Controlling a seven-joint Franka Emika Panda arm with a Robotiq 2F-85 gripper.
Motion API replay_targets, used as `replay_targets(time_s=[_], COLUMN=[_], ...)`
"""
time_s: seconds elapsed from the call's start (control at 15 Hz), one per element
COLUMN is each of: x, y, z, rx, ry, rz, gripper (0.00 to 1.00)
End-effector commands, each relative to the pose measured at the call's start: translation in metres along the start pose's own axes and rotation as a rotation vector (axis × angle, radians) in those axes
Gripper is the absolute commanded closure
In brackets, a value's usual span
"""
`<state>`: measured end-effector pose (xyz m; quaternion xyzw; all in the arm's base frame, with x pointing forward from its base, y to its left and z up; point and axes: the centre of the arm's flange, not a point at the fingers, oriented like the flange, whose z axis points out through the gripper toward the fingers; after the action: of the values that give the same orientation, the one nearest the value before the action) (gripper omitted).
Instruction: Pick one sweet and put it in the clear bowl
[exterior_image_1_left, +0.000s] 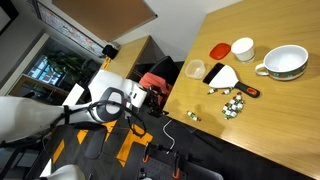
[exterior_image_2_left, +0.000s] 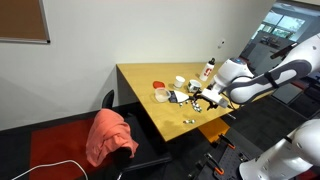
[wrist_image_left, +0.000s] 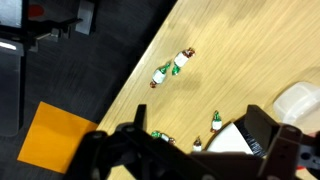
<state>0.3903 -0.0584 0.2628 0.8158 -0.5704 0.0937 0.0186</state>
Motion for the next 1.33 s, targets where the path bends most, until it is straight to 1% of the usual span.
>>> replay_targets(time_s=[0.0, 0.13, 0.33, 0.67, 1.0, 1.27], x=[0.006, 0.008, 0.013, 0.017, 0.015, 0.004], y=[0.002, 0.007, 0.013, 0.016, 0.012, 0.007], z=[0.032, 0.046, 0.071, 0.113, 0.144, 0.163], rx=[0.013, 0.005, -0.002, 0.008, 0.051, 0.032], ry=[0.046, 0.060, 0.058, -0.013, -0.085, -0.114], rz=[0.108, 0.160, 0.199, 0.222, 0.223, 0.217], gripper=[0.00, 0.00, 0.00, 0.00, 0.00, 0.00])
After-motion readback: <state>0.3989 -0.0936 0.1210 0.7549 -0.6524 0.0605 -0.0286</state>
